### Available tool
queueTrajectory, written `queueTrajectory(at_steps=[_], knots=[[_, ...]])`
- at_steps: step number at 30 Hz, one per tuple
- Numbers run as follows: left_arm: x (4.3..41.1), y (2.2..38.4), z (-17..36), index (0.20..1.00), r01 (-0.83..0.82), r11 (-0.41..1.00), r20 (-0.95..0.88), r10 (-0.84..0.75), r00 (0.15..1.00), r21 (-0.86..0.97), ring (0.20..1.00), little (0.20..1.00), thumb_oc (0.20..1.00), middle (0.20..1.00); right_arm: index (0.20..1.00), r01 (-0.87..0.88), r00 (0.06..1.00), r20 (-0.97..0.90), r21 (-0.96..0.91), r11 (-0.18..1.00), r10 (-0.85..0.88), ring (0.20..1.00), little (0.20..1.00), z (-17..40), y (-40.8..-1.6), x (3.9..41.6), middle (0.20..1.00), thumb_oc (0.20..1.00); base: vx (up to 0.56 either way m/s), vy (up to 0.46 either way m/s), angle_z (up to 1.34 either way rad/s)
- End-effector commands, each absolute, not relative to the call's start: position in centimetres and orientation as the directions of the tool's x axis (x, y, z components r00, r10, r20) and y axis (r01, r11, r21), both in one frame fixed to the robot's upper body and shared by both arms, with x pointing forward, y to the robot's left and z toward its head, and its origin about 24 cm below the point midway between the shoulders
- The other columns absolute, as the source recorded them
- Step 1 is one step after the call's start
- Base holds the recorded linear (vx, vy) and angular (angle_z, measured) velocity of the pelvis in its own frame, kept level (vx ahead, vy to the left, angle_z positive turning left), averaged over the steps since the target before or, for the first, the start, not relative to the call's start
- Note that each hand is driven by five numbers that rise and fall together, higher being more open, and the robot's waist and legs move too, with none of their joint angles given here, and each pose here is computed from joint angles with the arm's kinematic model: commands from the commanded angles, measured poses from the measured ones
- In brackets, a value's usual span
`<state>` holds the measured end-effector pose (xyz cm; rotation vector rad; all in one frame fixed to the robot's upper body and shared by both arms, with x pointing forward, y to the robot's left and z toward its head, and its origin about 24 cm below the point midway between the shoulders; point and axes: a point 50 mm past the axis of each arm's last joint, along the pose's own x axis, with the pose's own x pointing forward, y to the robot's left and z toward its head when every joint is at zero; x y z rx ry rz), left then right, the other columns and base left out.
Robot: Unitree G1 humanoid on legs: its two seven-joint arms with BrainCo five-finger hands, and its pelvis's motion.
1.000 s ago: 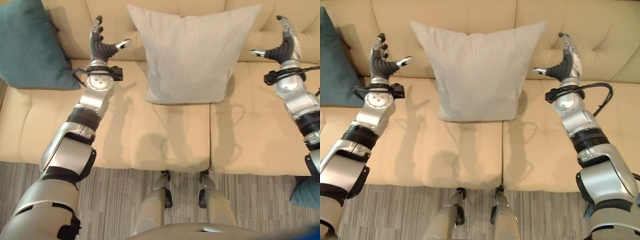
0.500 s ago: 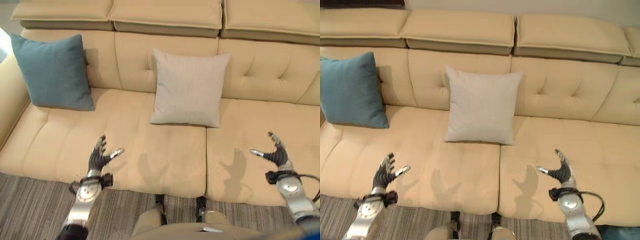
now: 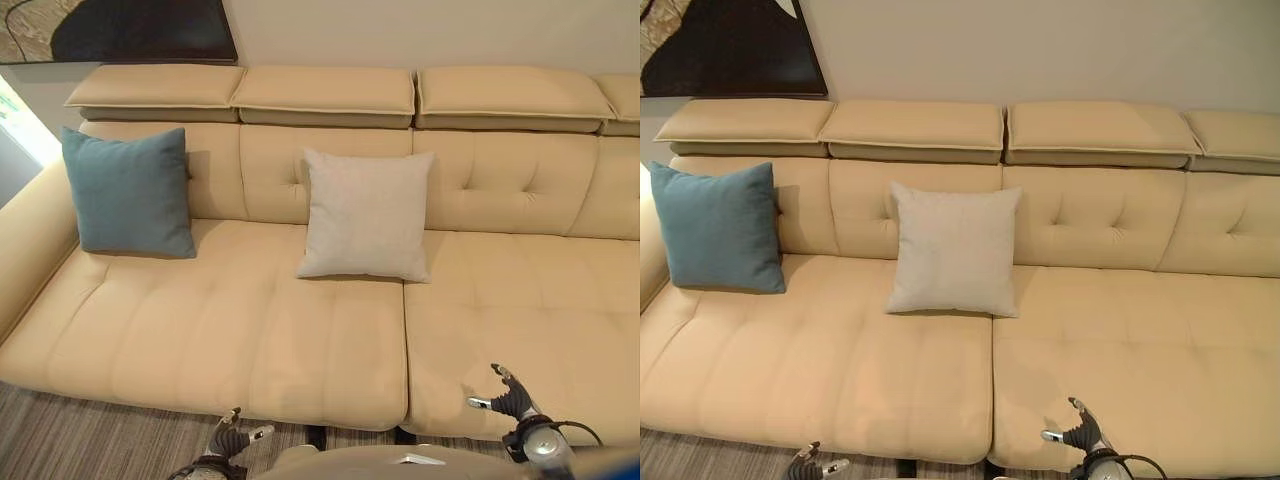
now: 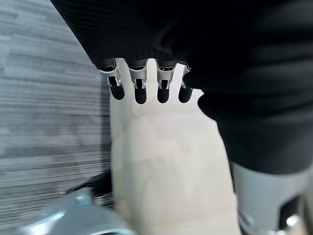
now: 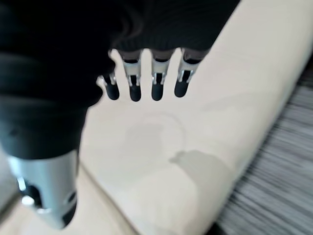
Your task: Pick up all the scattered cushions and arrange them neatly on the sofa.
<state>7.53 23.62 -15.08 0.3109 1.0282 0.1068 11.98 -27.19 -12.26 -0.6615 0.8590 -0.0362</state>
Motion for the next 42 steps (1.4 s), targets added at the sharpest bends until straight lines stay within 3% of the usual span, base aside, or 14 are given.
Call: queueTrajectory(at_steps=[1, 5, 12, 22, 32, 39, 42], knots=[[11.4, 24.1, -14.1, 1.0, 0.112, 0.92, -0.762, 0.236, 0.603, 0.374, 1.0, 1.0, 1.0, 1.0, 1.0, -0.192, 0.754, -0.594, -0.608, 0.77, -0.281, 1.0, 1.0, -10.8, -27.0, 15.6, 1.0, 1.0, -0.19, 0.038, 0.21], [11.2, 23.2, -14.6, 1.0, 0.141, 0.923, -0.787, 0.218, 0.577, 0.359, 1.0, 1.0, 1.0, 1.0, 1.0, -0.213, 0.709, -0.641, -0.593, 0.777, -0.295, 1.0, 1.0, -11.6, -26.9, 15.2, 1.0, 1.0, -0.12, 0.098, 0.08], [14.2, 21.5, -14.1, 1.0, 0.186, 0.915, -0.757, 0.167, 0.631, 0.357, 1.0, 1.0, 1.0, 1.0, 1.0, -0.235, 0.616, -0.711, -0.577, 0.782, -0.339, 1.0, 1.0, -13.0, -26.3, 14.7, 1.0, 1.0, -0.15, 0.261, -0.24], [14.3, 22.6, -14.1, 1.0, 0.24, 0.889, -0.777, 0.179, 0.603, 0.391, 1.0, 1.0, 1.0, 1.0, 1.0, -0.272, 0.533, -0.772, -0.543, 0.794, -0.345, 1.0, 1.0, -14.3, -25.8, 12.0, 1.0, 1.0, -0.2, 0.109, -0.73], [14.6, 21.9, -14.2, 1.0, 0.226, 0.897, -0.773, 0.175, 0.61, 0.381, 1.0, 1.0, 1.0, 1.0, 1.0, -0.188, 0.577, -0.738, -0.538, 0.822, -0.35, 1.0, 1.0, -13.9, -25.3, 13.1, 1.0, 1.0, -0.07, -0.124, -0.27], [15.5, 19.9, -14.1, 1.0, 0.234, 0.908, -0.766, 0.13, 0.629, 0.347, 1.0, 1.0, 1.0, 1.0, 1.0, -0.218, 0.524, -0.765, -0.545, 0.81, -0.374, 1.0, 1.0, -14.4, -25.8, 11.8, 1.0, 1.0, -0.07, 0.007, -0.32], [14.9, 18.9, -14.5, 1.0, 0.27, 0.903, -0.777, 0.102, 0.621, 0.334, 1.0, 1.0, 1.0, 1.0, 1.0, -0.198, 0.582, -0.729, -0.557, 0.807, -0.36, 1.0, 1.0, -13.8, -25.3, 13.8, 1.0, 1.0, -0.06, 0.156, -0.85]])
